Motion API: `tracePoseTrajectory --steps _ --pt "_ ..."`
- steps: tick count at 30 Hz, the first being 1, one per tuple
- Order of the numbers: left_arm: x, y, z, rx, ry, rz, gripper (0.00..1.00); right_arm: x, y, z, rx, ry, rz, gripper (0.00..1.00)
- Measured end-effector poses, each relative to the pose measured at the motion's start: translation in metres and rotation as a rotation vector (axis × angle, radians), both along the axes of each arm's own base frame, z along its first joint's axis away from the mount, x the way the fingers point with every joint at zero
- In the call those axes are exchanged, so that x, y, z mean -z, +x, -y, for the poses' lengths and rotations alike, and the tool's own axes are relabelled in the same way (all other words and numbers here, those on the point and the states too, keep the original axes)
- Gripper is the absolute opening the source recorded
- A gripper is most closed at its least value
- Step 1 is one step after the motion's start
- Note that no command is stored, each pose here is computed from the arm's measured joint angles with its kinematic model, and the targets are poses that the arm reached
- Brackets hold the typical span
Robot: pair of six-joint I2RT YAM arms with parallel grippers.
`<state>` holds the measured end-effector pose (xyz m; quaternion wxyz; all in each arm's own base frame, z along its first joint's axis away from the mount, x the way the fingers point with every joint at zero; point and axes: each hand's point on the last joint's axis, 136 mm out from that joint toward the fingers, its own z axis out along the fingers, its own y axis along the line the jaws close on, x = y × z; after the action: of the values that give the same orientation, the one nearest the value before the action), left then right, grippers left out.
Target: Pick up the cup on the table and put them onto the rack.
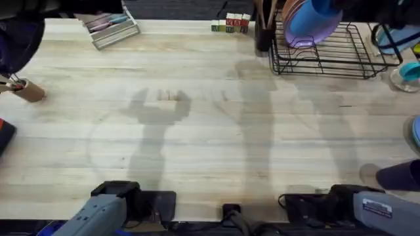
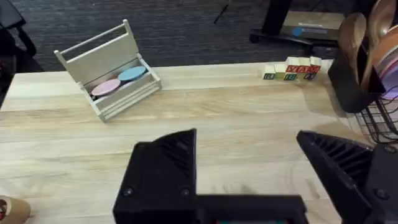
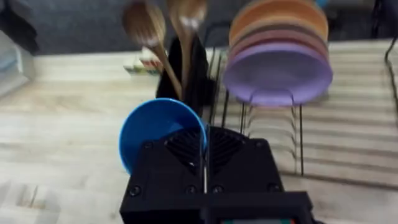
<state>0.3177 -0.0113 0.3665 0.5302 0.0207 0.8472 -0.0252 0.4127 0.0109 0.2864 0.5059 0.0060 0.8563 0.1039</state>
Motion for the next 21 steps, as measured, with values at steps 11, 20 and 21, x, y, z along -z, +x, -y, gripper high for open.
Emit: tracePoseTrajectory --steps 11,20,21 --pt "0.0 0.0 0.0 0.0 0.0 0.0 0.993 0.077 0.021 0.004 0.015 0.028 -0.206 0.031" --pt "0.0 0.0 0.0 0.0 0.0 0.0 0.993 0.092 0.033 0.006 0.02 0.028 -0.216 0.031" --pt "0.0 0.0 0.0 0.0 0.0 0.0 0.993 0.092 0.033 0.007 0.026 0.024 -0.217 0.031"
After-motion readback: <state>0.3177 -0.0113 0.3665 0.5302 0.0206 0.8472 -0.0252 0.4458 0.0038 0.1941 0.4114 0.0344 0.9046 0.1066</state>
